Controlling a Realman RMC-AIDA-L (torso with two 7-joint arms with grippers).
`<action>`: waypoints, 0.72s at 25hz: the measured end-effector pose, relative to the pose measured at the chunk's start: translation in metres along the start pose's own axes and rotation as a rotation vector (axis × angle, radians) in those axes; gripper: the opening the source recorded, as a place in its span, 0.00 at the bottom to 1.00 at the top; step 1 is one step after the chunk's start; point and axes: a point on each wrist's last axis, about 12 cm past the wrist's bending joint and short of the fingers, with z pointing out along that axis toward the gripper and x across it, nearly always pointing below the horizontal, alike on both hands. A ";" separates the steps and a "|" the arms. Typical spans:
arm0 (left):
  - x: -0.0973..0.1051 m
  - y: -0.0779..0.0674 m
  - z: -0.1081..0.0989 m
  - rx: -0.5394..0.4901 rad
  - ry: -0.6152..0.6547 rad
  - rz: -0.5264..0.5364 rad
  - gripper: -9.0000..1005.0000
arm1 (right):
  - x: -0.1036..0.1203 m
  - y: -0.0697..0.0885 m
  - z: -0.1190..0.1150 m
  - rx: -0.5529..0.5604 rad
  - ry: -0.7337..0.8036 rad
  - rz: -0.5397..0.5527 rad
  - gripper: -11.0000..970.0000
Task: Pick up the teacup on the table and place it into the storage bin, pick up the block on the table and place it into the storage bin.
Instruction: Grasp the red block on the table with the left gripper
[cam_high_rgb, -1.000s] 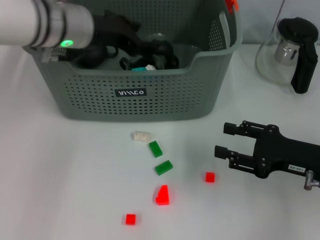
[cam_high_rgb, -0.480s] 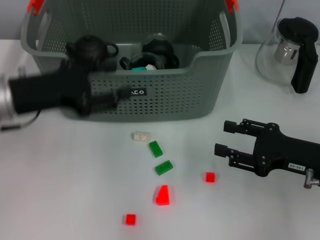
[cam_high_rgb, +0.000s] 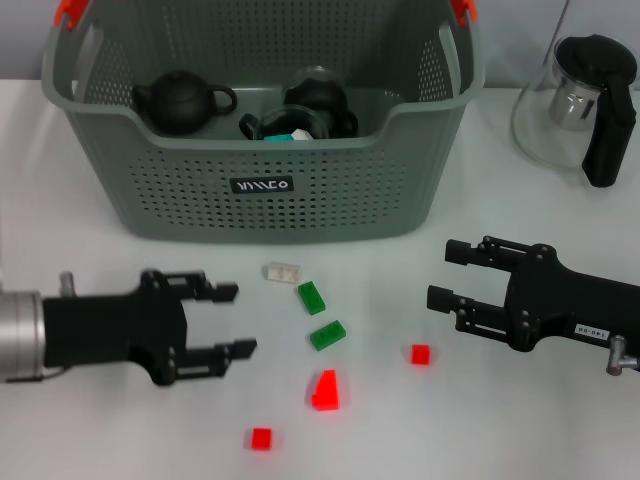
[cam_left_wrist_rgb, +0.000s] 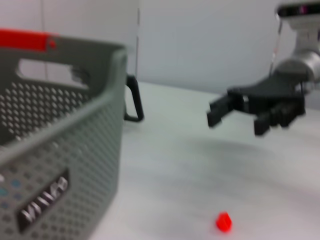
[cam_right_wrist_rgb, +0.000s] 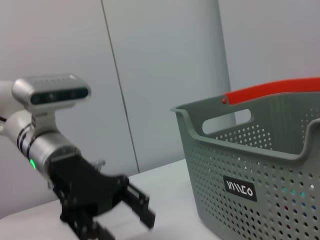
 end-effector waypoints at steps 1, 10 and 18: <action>0.000 0.000 0.000 0.000 0.000 0.000 0.70 | 0.000 0.000 0.000 0.000 0.000 0.000 0.71; 0.023 -0.016 0.019 0.095 0.053 0.049 0.63 | 0.001 0.000 0.000 0.004 0.007 0.000 0.71; 0.036 -0.024 0.020 0.120 0.105 0.035 0.59 | 0.002 0.000 0.000 0.005 0.009 0.003 0.71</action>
